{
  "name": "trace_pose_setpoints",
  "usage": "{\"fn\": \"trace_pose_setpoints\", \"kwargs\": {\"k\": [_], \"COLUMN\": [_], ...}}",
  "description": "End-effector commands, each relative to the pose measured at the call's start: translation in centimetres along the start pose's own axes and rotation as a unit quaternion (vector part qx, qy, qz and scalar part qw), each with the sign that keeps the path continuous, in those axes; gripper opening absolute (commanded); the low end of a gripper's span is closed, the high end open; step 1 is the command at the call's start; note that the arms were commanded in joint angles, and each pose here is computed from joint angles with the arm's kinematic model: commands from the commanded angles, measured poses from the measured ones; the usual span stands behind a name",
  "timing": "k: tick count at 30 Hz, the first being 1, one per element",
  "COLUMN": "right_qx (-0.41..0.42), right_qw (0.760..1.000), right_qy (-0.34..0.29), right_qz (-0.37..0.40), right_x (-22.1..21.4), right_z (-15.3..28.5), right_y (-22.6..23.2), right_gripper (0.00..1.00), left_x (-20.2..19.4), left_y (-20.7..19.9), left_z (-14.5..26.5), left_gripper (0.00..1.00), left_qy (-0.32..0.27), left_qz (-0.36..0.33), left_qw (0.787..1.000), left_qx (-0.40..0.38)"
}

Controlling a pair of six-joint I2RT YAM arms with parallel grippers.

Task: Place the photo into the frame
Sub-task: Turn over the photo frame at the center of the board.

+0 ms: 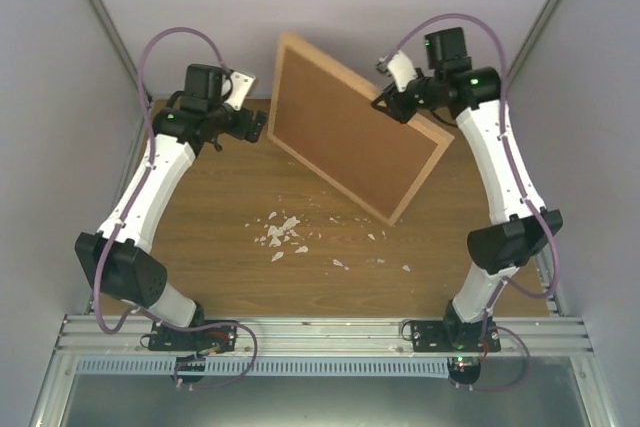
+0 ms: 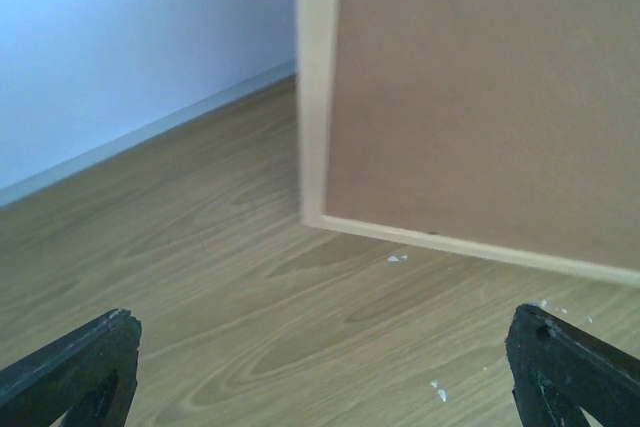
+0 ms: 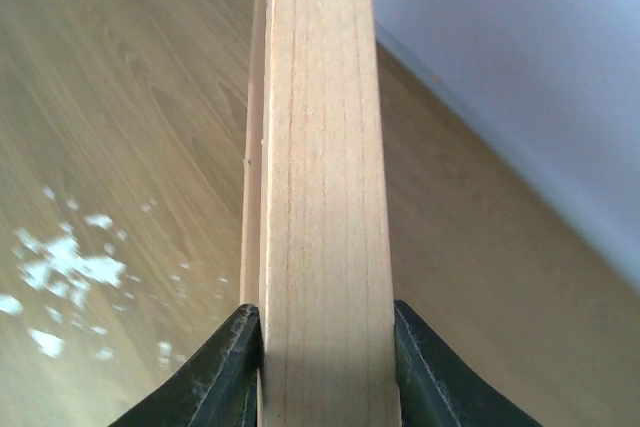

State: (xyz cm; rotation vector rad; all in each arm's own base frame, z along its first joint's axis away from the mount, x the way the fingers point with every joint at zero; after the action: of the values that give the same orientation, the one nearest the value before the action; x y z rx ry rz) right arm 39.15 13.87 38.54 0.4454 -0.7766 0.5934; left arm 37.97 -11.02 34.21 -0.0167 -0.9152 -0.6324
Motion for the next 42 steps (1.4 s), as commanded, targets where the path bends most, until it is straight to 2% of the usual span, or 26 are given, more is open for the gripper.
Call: {"fn": "trace_pose_setpoints", "kwargs": {"k": [1, 6, 9, 15, 23, 30, 33, 35, 38, 42], "right_qx": [-0.16, -0.188, -0.198, -0.256, -0.237, -0.217, -0.202, -0.188, -0.155, -0.112], "right_qw": [0.959, 0.939, 0.928, 0.88, 0.865, 0.847, 0.848, 0.852, 0.859, 0.873], "right_qy": [-0.092, -0.101, -0.104, -0.098, -0.076, -0.074, -0.072, -0.063, -0.039, -0.018], "right_qz": [0.216, 0.27, 0.299, 0.387, 0.436, 0.479, 0.485, 0.485, 0.487, 0.474], "right_x": [5.3, 6.0, 4.8, -0.8, -10.1, -18.9, -21.3, -22.6, -24.7, -26.1], "right_z": [2.5, 2.0, 1.2, -2.6, -7.7, -10.6, -11.5, -12.2, -13.3, -14.4], "right_y": [0.9, 4.4, 6.4, 10.2, 15.8, 19.5, 20.1, 20.4, 21.0, 21.8], "right_gripper": [0.01, 0.01, 0.01, 0.01, 0.02, 0.22, 0.25, 0.33, 0.53, 0.61], "left_x": [0.8, 0.0, -0.7, -1.7, -3.4, -3.6, -3.6, -3.7, -3.7, -3.7], "left_y": [3.1, 7.5, 9.9, 10.7, 10.6, 10.3, 10.2, 10.0, 10.0, 10.0], "left_z": [2.4, 4.5, 6.1, 6.9, 6.3, 6.4, 6.8, 6.9, 7.2, 7.6], "left_gripper": [0.99, 0.99, 0.99, 0.99, 0.99, 0.99, 0.99, 0.99, 0.99, 0.99], "left_qy": [-0.049, -0.065, -0.08, -0.095, -0.087, -0.088, -0.091, -0.091, -0.091, -0.092], "left_qz": [0.056, 0.106, 0.13, 0.149, 0.16, 0.161, 0.161, 0.16, 0.155, 0.154], "left_qw": [0.997, 0.991, 0.986, 0.982, 0.981, 0.981, 0.981, 0.981, 0.981, 0.981], "left_qx": [0.012, 0.049, 0.07, 0.07, 0.065, 0.063, 0.065, 0.064, 0.069, 0.078]}}
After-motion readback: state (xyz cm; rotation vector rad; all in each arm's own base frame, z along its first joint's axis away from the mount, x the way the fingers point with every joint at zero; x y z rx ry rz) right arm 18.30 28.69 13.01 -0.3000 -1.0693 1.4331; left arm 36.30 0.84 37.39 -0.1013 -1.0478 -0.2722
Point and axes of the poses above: each gripper's point midway between its finger pads, its own z axis back along the fingers, its own y axis along the line the jaws close on, x = y × z, the point moved 6 cm from there along z, back along the fingers, and after that the axes turned 10 degrees about -z, right-handed, at the moved point
